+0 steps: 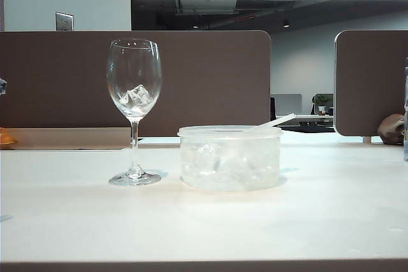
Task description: Pick up an ice shovel filled with ice cubes and pour the ice from the shovel into the glass.
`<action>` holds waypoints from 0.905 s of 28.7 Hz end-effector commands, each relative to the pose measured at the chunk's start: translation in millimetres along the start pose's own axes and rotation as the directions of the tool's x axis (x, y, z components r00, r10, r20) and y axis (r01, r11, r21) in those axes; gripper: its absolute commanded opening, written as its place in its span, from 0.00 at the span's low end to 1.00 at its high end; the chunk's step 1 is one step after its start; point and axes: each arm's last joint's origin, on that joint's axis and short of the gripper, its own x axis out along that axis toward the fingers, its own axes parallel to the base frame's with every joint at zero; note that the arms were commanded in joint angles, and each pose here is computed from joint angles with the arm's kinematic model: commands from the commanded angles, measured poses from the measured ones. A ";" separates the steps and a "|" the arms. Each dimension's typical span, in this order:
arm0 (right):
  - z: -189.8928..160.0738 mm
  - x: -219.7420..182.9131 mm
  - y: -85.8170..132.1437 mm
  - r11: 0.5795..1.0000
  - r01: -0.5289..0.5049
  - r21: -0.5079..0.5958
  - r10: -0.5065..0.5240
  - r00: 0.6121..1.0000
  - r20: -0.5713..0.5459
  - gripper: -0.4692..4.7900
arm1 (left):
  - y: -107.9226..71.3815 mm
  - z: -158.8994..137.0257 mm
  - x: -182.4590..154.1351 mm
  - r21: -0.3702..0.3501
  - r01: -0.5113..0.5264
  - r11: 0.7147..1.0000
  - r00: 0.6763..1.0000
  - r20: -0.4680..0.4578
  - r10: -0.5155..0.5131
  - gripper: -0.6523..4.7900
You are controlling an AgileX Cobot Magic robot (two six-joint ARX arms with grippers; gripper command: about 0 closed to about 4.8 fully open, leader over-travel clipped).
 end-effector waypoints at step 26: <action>-1.6 -5.6 -6.0 0.999 0.037 0.020 -0.038 0.999 0.026 0.09 | -0.1 1.8 -0.1 0.003 0.002 1.000 1.000 0.013 -0.003 0.17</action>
